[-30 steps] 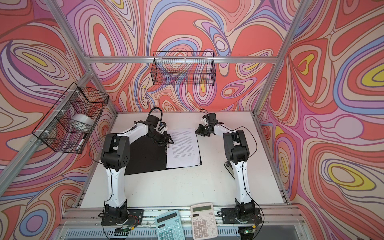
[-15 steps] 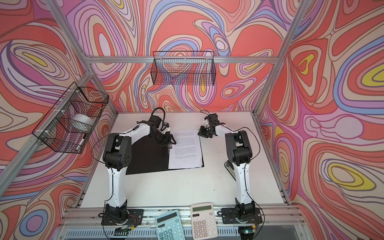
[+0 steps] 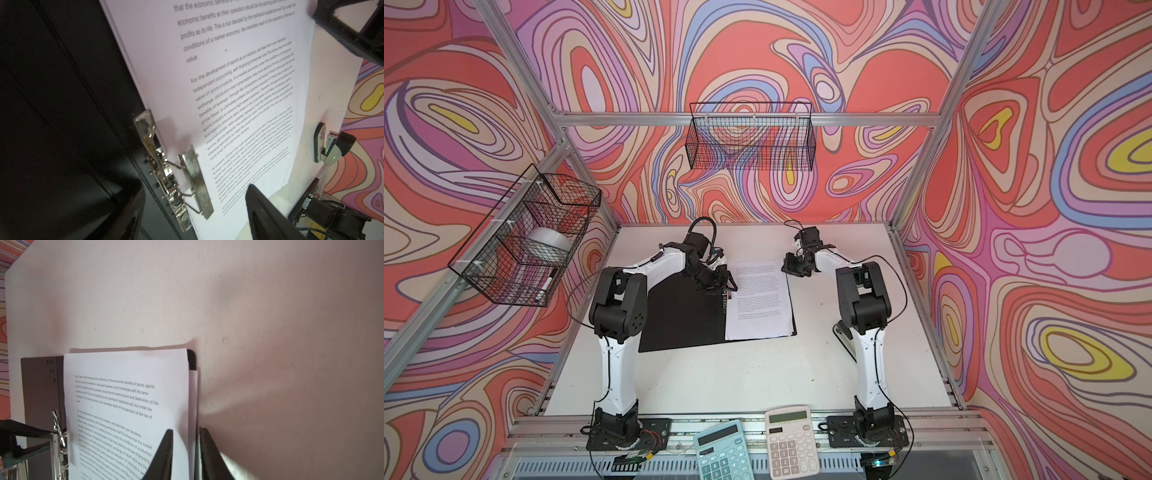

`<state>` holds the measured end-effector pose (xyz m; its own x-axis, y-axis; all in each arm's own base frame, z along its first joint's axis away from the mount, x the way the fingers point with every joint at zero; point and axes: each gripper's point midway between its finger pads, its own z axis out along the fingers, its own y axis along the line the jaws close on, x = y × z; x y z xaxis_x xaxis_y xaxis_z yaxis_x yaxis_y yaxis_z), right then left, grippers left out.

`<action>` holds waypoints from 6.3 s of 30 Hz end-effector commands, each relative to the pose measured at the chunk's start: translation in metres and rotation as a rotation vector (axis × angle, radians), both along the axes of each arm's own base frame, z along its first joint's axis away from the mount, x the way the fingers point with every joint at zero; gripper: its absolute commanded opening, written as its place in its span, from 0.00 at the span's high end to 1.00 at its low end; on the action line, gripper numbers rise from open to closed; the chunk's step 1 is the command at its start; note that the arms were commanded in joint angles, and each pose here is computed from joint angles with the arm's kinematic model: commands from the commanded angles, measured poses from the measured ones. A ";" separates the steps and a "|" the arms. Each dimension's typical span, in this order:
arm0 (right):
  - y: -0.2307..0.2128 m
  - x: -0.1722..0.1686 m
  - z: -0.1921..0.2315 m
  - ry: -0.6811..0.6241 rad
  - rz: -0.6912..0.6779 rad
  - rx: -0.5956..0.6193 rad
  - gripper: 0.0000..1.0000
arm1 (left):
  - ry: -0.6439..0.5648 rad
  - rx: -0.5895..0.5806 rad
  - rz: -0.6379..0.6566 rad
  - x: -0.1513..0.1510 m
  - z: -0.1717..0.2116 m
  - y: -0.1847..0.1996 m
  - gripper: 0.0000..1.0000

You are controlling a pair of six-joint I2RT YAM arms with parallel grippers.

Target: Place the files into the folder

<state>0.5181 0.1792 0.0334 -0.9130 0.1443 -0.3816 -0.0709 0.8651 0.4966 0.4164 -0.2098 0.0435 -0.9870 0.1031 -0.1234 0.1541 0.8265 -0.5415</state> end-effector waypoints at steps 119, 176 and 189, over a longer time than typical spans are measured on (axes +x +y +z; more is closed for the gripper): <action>0.021 0.033 0.015 -0.035 -0.034 0.191 0.77 | 0.034 0.119 0.169 0.019 -0.016 0.078 0.22; -0.008 -0.189 0.013 0.300 -0.037 0.229 0.82 | 0.029 0.025 0.093 -0.068 0.014 0.031 0.23; -0.015 -0.171 0.038 0.202 -0.018 0.163 0.75 | 0.045 -0.014 0.105 -0.090 0.013 0.011 0.24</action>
<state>0.3330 0.1687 0.0620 -0.9715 0.2177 -0.0938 0.1047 0.7490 0.6543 0.3286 -0.1922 0.0481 -0.9977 0.0197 -0.0650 0.0513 0.8456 -0.5313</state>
